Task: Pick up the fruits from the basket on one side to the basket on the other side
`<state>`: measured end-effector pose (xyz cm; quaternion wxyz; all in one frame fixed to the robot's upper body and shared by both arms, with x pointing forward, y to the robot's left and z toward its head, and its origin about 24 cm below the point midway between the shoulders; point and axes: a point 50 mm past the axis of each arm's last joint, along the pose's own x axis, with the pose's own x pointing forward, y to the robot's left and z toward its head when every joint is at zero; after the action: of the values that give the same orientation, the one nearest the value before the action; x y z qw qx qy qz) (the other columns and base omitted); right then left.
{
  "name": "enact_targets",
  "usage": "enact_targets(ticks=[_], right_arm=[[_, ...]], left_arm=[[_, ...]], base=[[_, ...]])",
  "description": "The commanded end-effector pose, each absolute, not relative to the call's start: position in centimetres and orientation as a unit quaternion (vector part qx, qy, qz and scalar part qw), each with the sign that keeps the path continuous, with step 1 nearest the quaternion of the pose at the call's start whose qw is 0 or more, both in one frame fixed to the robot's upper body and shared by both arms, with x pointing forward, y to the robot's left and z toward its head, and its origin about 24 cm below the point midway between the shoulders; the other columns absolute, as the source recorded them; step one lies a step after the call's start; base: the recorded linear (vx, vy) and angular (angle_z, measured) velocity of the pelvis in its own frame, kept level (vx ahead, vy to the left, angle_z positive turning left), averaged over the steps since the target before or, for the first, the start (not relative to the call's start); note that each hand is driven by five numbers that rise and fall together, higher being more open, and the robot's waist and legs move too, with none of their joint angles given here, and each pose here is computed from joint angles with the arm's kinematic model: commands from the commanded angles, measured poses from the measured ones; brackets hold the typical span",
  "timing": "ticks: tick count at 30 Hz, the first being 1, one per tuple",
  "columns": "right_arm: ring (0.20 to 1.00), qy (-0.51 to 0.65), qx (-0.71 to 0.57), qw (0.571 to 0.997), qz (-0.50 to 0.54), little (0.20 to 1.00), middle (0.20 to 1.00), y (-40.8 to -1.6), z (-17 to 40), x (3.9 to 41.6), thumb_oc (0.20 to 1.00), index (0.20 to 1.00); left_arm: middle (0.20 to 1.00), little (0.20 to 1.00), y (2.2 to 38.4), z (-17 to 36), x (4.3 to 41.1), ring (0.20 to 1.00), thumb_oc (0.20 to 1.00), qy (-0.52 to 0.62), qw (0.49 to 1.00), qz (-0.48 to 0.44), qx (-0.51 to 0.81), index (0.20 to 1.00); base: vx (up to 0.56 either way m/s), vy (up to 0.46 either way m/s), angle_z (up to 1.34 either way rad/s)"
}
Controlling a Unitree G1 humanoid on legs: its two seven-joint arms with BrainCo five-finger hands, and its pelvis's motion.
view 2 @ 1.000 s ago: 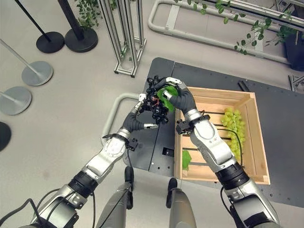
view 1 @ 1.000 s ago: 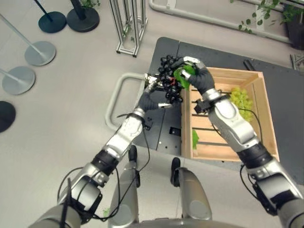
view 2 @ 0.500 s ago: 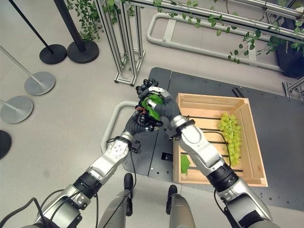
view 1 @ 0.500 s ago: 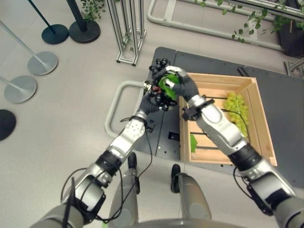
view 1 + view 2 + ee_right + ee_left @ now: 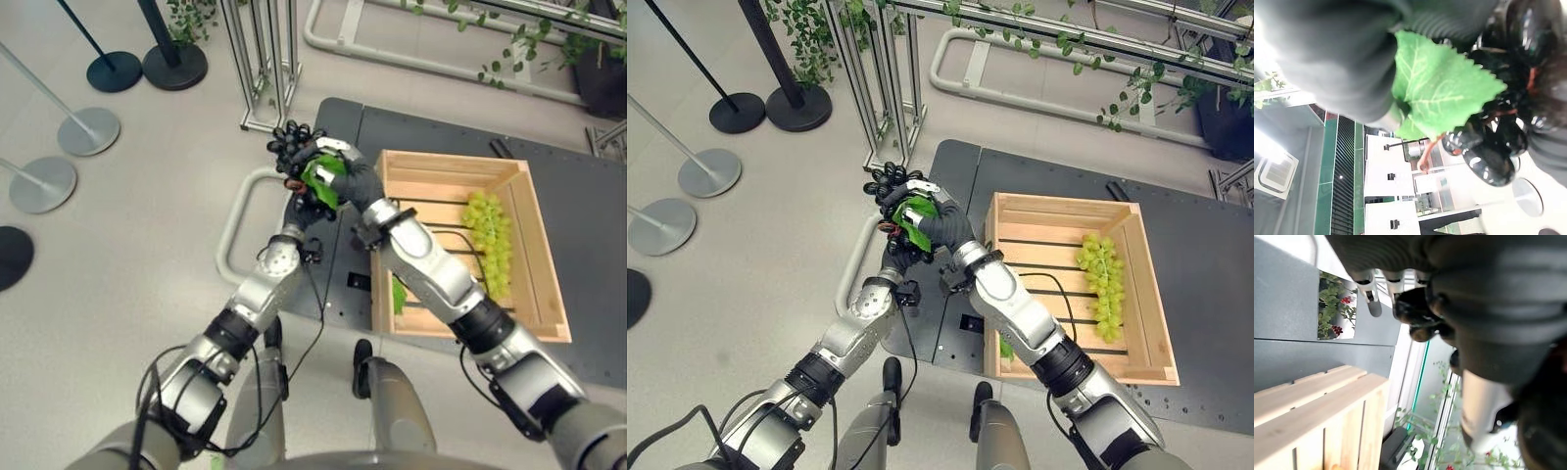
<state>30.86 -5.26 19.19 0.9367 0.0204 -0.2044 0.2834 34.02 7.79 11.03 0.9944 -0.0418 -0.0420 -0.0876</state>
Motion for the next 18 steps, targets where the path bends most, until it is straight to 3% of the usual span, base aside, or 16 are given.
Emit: enact_targets(ticks=[1, 6, 10, 18], right_arm=[[0.2, -0.278, 0.044, 0.907, 0.314, 0.2, 0.2, -3.2, 22.0, 29.5, 0.2, 0.2], [0.2, -0.29, 0.059, 0.906, 0.303, 0.2, 0.2, -4.4, 22.4, 29.4, 0.2, 0.2], [0.2, -0.322, 0.047, 0.911, 0.252, 0.2, 0.2, -7.6, 23.4, 29.7, 0.2, 0.2], [0.2, -0.341, -0.004, 0.925, 0.168, 0.2, 0.2, -12.5, 24.2, 30.6, 0.2, 0.2]], left_arm=[[1.0, 1.0, 6.1, 15.5, 34.2, 1.0, 1.0, -0.15, 0.981, -0.107, -0.054, 1.0], [1.0, 1.0, 6.9, 16.3, 33.7, 1.0, 1.0, -0.201, 0.976, -0.077, 0.022, 1.0], [1.0, 1.0, 8.3, 15.5, 33.5, 1.0, 1.0, -0.209, 0.97, -0.074, 0.096, 1.0], [1.0, 1.0, 11.3, 12.5, 32.9, 1.0, 1.0, -0.157, 0.981, -0.057, 0.1, 1.0]], base=[[0.0, 0.0, 0.0], [0.0, 0.0, 0.0], [0.0, 0.0, 0.0], [0.0, 0.0, 0.0]])
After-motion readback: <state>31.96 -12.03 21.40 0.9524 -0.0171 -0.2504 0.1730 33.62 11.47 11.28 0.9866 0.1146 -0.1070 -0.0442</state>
